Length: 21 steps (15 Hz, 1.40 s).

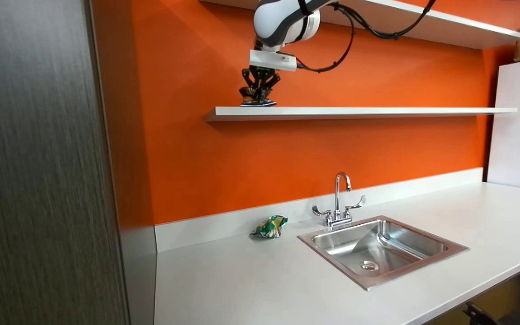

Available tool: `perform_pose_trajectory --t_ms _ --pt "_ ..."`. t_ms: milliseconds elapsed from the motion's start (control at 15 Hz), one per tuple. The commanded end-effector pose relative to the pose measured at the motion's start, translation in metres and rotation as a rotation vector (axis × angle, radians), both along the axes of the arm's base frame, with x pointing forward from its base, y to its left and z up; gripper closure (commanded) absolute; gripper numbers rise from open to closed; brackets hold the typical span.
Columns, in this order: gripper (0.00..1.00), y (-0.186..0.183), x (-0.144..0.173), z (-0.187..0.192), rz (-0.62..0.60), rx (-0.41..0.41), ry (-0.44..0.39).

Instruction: Put the snack packet onto the shelf

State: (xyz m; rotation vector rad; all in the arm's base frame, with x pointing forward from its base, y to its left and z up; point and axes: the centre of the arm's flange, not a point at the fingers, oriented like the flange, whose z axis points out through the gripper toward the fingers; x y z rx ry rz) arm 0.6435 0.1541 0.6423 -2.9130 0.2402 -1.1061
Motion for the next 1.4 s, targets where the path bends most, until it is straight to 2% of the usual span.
perform_pose_trajectory --t_ms 0,467,533,800,1067,1333 --pt "0.58 0.004 0.011 0.007 -0.027 -0.005 -0.018" --pt "0.05 -0.003 -0.004 0.024 -0.042 -0.019 -0.025" --pt "0.01 -0.005 -0.008 0.027 -0.046 -0.023 -0.021" --pt "0.00 -0.014 -0.033 0.041 -0.057 -0.045 0.040" --pt "0.00 -0.027 -0.077 0.048 -0.074 -0.116 0.196" --pt "0.00 -0.045 -0.125 0.038 -0.030 -0.150 0.365"
